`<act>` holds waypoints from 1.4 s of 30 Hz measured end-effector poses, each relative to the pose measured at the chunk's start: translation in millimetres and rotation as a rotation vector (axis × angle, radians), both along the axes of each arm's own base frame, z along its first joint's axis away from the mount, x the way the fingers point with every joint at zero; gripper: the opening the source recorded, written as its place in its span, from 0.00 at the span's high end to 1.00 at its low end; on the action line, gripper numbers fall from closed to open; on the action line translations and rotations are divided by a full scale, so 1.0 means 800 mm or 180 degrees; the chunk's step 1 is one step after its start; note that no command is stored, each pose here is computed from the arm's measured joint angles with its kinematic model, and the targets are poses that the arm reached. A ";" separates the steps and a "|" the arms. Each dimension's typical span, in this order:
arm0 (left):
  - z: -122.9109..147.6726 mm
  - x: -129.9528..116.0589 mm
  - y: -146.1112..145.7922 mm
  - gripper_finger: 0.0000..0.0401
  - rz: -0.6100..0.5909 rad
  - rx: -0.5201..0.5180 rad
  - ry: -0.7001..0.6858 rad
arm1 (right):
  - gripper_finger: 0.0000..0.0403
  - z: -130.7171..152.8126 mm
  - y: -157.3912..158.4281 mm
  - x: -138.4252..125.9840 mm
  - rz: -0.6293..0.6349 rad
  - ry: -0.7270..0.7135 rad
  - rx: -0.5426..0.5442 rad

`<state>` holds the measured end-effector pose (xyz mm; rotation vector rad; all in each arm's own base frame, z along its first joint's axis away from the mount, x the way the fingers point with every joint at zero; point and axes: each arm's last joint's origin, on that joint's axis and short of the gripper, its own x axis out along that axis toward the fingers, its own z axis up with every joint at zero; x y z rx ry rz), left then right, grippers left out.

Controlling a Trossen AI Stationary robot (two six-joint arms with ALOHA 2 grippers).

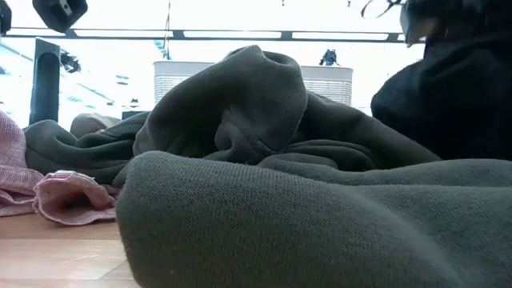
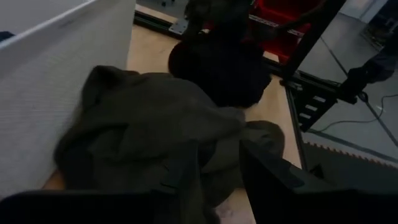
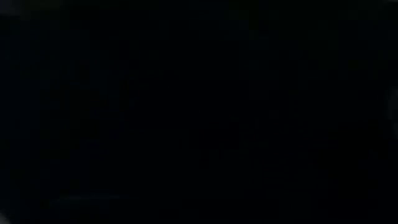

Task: Sort clothes
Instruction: Put the black shirt into the white laundry bin

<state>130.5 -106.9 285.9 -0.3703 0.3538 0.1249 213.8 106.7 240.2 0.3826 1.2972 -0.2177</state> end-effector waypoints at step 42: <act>-0.008 -0.028 0.028 0.69 -0.0100 0.0318 0.0418 | 0.95 0.416 -0.133 0.037 -0.0531 -0.3455 -0.2177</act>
